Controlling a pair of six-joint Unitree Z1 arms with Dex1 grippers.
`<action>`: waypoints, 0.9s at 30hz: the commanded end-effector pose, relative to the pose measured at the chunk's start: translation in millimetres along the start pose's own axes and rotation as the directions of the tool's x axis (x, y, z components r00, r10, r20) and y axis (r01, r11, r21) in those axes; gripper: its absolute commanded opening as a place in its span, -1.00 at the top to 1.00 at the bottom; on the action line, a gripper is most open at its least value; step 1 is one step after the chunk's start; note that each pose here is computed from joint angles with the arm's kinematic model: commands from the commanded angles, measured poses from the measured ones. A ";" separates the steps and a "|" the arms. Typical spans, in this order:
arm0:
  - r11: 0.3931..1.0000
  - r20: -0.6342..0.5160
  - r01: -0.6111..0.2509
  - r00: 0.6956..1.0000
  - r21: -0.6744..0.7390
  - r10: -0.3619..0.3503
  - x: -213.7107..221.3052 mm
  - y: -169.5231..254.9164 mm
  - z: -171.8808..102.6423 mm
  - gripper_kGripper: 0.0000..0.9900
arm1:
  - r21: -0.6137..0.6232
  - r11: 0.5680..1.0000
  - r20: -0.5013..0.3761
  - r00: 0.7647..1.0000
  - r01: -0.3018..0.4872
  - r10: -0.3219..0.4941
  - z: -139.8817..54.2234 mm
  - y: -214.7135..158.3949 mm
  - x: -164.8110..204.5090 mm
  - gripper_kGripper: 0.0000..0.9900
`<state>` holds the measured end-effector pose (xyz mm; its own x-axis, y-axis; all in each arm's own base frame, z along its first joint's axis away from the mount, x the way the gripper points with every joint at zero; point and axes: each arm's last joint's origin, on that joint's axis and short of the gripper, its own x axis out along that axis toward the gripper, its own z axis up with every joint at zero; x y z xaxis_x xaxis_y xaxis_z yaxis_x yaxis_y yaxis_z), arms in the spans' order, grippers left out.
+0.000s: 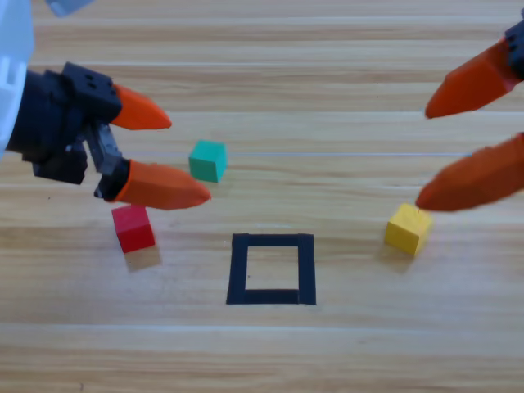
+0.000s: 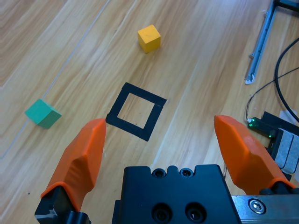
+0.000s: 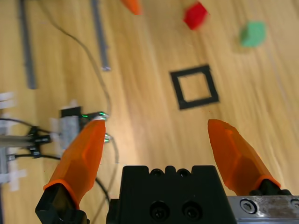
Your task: Stack the blocks in the rectangular block: red at the bottom, yellow in the middle, green on top
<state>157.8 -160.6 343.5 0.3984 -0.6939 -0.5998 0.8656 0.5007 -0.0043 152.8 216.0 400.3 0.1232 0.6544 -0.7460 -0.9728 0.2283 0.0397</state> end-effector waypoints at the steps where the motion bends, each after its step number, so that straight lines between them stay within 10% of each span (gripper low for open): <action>1: 0.994 -0.031 -0.093 0.995 -0.052 0.092 -9.0 1.2 17.4 -1.00 | 0.079 0.979 -0.283 0.946 0.188 -0.158 -3.0 -35.3 81.6 -0.96; 5: 0.920 -0.141 -0.310 0.949 -0.238 0.283 -8.5 44.6 49.5 -1.00 | 0.121 0.949 -0.325 0.915 0.290 -0.238 7.4 -54.6 102.9 -1.00; 10: 0.784 -0.341 -0.462 0.878 -0.414 0.337 29.0 97.3 65.0 -1.00 | 0.155 0.930 -0.331 0.905 0.333 -0.268 15.1 -75.9 114.2 -1.00; 27: 0.409 -0.696 -0.730 0.669 -0.548 0.262 110.9 113.9 -15.7 -1.00 | 0.213 0.881 -0.568 0.787 0.422 -0.240 -27.8 -126.8 174.7 -0.99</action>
<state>283.2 -170.9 306.5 0.3880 -0.0535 -0.9201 -0.0260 0.9973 -0.0689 278.7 283.3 291.7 0.2864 0.1836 -0.9404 -0.7771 0.6186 -0.1159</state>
